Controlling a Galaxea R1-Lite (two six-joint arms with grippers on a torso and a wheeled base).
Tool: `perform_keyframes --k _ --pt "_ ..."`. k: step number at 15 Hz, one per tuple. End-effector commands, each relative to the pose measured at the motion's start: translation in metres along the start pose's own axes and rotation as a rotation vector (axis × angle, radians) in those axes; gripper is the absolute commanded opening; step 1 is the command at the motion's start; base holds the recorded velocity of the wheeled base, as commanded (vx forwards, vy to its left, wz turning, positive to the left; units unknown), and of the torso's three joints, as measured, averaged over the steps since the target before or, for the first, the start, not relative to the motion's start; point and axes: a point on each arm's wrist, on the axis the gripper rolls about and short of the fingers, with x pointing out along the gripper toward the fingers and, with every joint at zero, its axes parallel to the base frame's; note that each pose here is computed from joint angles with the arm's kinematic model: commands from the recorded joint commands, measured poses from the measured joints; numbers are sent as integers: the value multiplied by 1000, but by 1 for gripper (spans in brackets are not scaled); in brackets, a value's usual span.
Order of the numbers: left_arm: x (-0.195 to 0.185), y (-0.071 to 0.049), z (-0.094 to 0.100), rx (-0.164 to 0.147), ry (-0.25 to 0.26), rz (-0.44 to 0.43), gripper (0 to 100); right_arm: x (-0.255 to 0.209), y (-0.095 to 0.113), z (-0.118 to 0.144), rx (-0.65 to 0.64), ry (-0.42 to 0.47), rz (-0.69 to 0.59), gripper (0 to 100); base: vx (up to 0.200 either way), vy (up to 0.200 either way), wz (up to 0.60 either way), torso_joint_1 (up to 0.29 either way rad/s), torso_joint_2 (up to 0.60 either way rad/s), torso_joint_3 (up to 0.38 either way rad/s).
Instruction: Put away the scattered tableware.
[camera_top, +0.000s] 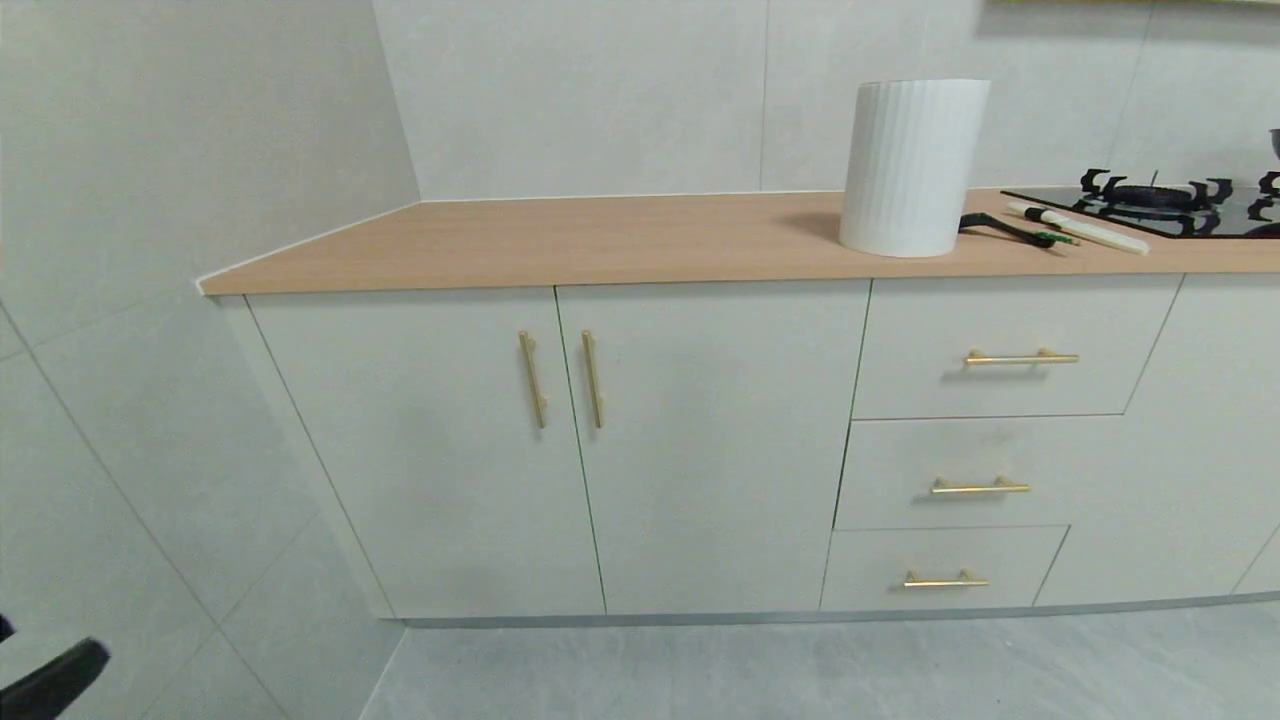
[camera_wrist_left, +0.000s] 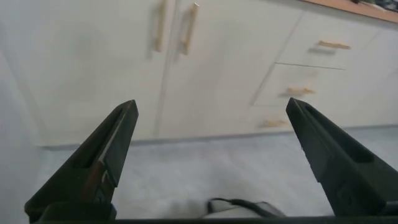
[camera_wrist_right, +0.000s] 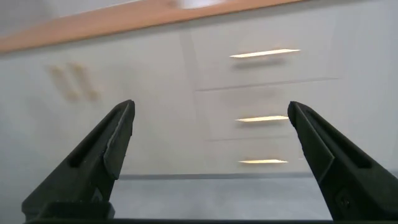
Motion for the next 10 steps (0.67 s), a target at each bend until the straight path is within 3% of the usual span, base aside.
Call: perform_keyframes --k 1,2,4,5,7,8,9,10 --pt "-48 5 -20 56 -161 80 100 -56 -7 -20 -36 -150 -199 100 0 0 0 0 0 0" --pt "-57 5 -25 87 -187 100 100 -60 -5 -19 -36 -179 -285 100 0 0 0 0 0 0" --pt "-70 4 -32 136 -245 135 100 -68 -3 -31 -60 -200 -326 100 0 0 0 0 0 0" --pt "-72 2 -35 168 -266 207 100 -69 -4 -40 -112 -175 -349 100 0 0 0 0 0 0" --pt "-73 3 -36 148 -308 423 100 -64 -6 -46 -111 -156 -404 100 0 0 0 0 0 0" --pt "-78 0 -44 157 -348 459 100 -62 -7 -50 -108 -148 -451 100 0 0 0 0 0 0" --pt "-79 0 -54 195 -348 445 100 -59 -9 -54 -105 -146 -481 100 0 0 0 0 0 0" --pt "-74 3 -59 208 -327 470 100 -56 -9 -59 -106 -142 -486 100 0 0 0 0 0 0"
